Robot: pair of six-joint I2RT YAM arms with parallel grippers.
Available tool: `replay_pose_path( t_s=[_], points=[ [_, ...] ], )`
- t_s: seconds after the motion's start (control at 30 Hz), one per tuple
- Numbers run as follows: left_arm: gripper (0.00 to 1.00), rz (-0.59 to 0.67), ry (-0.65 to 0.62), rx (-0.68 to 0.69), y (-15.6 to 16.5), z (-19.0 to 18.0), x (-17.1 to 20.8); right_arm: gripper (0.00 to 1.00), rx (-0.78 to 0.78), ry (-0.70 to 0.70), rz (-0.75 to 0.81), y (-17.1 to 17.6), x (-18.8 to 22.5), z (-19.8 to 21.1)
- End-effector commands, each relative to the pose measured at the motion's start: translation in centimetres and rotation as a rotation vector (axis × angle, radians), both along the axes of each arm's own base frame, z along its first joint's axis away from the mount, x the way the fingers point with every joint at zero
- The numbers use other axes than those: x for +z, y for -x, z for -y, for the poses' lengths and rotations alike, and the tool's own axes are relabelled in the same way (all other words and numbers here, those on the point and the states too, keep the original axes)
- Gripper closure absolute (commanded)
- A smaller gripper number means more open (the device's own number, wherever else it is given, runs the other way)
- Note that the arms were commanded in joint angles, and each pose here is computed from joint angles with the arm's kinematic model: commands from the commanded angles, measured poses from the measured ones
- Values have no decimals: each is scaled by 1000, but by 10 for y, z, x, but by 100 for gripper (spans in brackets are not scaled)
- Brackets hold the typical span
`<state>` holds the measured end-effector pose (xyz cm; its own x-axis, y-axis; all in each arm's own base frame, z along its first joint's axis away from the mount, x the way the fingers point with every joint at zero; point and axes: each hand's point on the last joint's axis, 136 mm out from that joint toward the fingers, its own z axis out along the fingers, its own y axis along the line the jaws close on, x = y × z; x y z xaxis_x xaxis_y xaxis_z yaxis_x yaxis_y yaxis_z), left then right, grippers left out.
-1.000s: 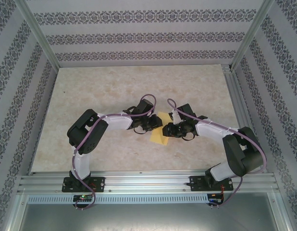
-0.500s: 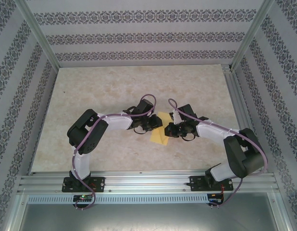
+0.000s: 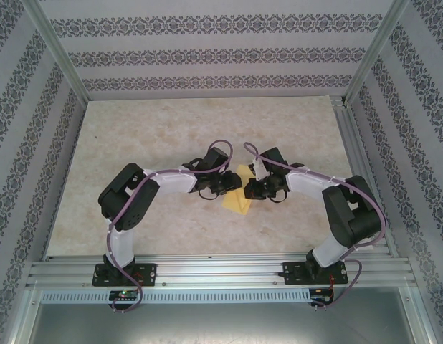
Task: Fold a paper plane with a square sheet of paper (pick it up from the middle)
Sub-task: Fold the triangle a second time at the center of the table.
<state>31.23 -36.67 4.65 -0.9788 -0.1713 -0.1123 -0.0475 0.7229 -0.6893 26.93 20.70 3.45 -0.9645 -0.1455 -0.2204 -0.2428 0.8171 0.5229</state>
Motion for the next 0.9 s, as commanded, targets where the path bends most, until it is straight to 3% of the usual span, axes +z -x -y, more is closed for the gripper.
replay_pose_path(
  t_s=[0.0,0.87],
  points=[
    [68,57,-20,-6,4,-6,16,94,19,33,23,-9,1,5],
    [76,24,-61,-21,12,-11,-3,91,54,128,31,-34,-3,14]
  ],
)
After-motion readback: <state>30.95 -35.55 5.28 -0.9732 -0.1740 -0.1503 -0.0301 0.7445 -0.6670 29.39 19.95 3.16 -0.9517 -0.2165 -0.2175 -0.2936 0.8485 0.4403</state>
